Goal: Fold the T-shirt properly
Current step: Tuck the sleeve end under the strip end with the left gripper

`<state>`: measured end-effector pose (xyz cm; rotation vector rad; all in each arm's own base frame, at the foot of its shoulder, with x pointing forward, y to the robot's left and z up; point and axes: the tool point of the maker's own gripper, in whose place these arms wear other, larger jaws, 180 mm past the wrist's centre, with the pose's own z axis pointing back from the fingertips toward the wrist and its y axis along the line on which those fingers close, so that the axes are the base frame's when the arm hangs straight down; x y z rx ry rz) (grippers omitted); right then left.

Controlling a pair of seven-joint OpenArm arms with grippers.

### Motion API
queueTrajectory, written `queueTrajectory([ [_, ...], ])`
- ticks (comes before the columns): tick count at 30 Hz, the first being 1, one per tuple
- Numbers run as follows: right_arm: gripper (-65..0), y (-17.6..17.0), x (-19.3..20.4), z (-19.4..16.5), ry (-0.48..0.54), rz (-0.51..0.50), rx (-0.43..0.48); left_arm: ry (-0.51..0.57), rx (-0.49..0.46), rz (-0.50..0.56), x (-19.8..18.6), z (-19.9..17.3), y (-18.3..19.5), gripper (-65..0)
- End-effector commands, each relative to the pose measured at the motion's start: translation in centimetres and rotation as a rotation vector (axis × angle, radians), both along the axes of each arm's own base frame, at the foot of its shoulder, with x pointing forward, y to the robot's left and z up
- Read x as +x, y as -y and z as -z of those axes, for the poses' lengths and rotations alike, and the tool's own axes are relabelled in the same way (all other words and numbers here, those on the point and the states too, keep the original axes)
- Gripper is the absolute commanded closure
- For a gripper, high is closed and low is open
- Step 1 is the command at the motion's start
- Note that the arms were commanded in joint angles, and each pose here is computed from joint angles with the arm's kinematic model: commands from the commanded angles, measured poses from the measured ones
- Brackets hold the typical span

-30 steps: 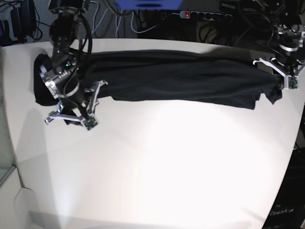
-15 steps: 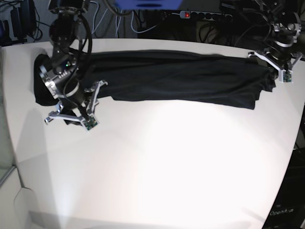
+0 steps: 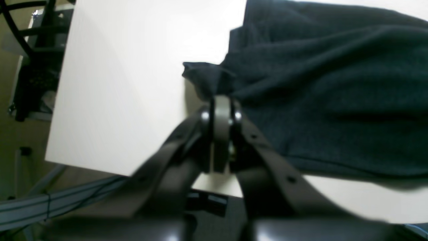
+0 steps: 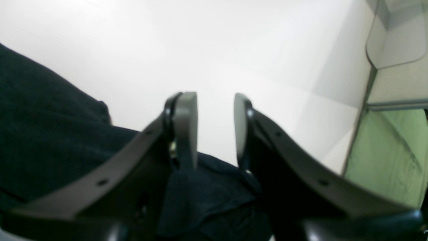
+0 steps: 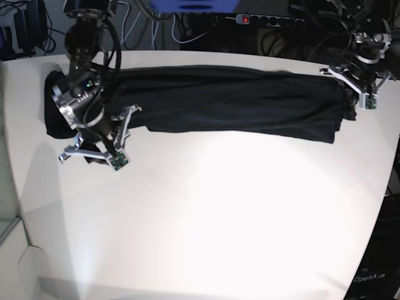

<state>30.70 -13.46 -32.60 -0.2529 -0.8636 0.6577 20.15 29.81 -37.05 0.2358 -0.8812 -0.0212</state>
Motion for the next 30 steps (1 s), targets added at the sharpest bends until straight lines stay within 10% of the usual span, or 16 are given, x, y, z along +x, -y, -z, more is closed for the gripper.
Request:
queueTrajectory([
  [1,-19.9,-0.3,0.6,-1.1,0.042,-0.011,0.011,0.041,0.015,0.004,0.5,-1.1,-0.3,0.0],
  [30,-20.0,-0.3,0.5,-1.0,0.039,-0.011,0.012,0.113,0.04,0.007,2.1,-3.4,-0.2,0.0],
])
